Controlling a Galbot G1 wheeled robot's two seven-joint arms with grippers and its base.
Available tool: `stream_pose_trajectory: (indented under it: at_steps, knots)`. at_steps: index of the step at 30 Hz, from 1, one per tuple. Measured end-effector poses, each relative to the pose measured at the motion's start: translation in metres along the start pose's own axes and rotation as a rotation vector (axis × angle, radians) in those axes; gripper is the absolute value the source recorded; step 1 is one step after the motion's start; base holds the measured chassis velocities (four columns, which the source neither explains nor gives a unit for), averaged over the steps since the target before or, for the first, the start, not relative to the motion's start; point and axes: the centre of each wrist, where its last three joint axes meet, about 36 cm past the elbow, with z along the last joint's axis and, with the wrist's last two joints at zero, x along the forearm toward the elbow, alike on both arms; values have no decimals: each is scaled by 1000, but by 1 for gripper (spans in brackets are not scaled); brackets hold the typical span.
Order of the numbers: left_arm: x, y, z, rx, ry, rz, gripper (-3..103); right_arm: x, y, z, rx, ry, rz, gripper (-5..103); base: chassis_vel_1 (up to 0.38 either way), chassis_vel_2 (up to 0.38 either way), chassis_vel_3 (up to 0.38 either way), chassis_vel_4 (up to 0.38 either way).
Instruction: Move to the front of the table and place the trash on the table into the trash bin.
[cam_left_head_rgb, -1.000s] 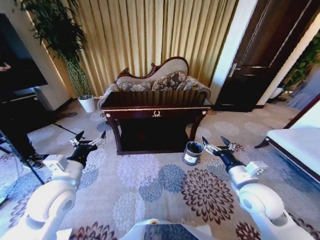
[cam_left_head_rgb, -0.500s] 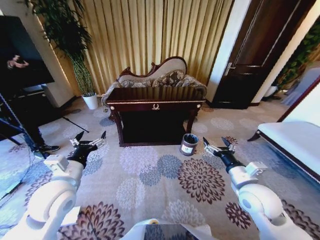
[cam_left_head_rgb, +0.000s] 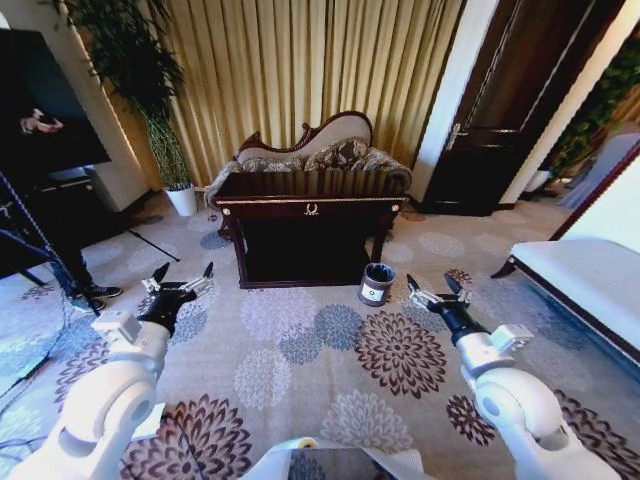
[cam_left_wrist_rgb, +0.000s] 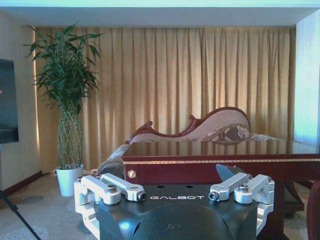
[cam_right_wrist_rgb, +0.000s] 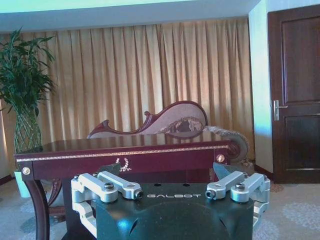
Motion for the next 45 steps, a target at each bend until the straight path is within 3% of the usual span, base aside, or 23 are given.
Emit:
stream_pose_trajectory:
  at_steps: [45]
  knots:
    - [0, 0, 0, -2, -1, -2, 100, 0, 0, -1, 3, 0, 2, 100, 0, 0, 0, 0]
